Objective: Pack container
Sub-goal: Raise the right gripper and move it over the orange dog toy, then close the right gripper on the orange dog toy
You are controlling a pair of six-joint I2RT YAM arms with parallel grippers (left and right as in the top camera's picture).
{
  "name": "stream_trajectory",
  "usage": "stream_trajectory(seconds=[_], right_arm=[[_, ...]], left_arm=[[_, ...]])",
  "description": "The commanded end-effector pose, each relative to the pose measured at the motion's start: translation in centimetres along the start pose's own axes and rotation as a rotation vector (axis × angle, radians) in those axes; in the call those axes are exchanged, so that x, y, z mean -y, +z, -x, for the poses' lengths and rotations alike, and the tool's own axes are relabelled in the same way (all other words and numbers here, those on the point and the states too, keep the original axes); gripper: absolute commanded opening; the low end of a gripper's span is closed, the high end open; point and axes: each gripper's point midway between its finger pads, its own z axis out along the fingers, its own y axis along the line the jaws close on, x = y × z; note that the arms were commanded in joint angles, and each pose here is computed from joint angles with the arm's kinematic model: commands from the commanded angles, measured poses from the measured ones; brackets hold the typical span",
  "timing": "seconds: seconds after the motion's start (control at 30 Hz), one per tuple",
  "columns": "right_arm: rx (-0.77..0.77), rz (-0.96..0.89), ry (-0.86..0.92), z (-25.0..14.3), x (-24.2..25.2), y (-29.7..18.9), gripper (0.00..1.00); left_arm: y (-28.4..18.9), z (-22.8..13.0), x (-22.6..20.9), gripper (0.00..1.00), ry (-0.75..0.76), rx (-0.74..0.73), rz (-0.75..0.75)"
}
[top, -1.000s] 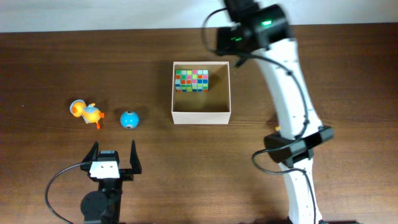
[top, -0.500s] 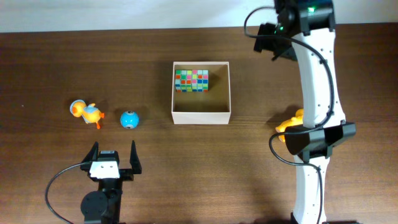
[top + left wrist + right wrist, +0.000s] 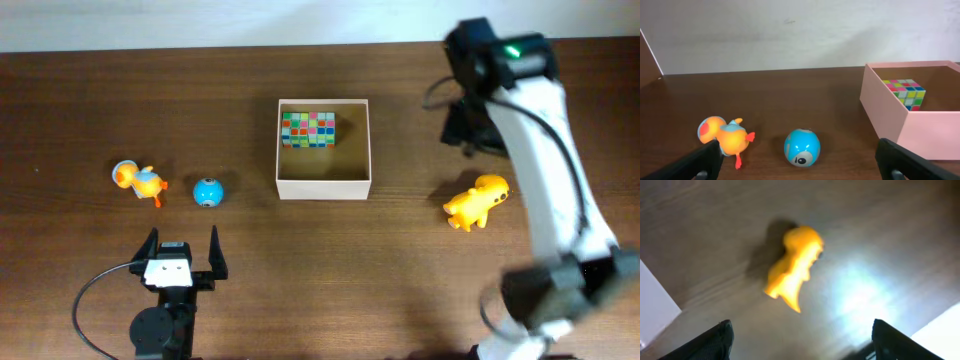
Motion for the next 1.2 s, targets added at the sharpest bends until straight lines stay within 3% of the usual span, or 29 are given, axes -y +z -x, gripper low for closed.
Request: stream_trajectory(seconds=[0.0,0.2,0.4,0.7,0.97,1.17], right_arm=[[0.068,-0.035,0.18,-2.0,4.2,-0.4,0.82],[0.04,0.133,0.309,-5.4,3.1,5.1,0.82],[-0.003,0.327,0.378,-6.1,-0.5,11.7,0.82],[0.045,0.345,0.388,-4.8,-1.3,15.6,0.81],[0.055,0.311,0.368,-4.2,-1.7,17.5,0.58],[0.03,0.295,0.361,-4.6,-1.8,18.3,0.27]], left_arm=[[0.0,-0.1,0.1,0.99,0.016,0.002,-0.001],[0.0,-0.1,0.1,0.99,0.016,0.002,-0.001],[0.0,-0.1,0.1,0.99,0.016,0.002,-0.001],[0.0,-0.1,0.1,0.99,0.016,0.002,-0.001],[0.0,-0.1,0.1,0.99,0.016,0.002,-0.001],[0.0,-0.1,0.1,0.99,0.016,0.002,-0.001]])
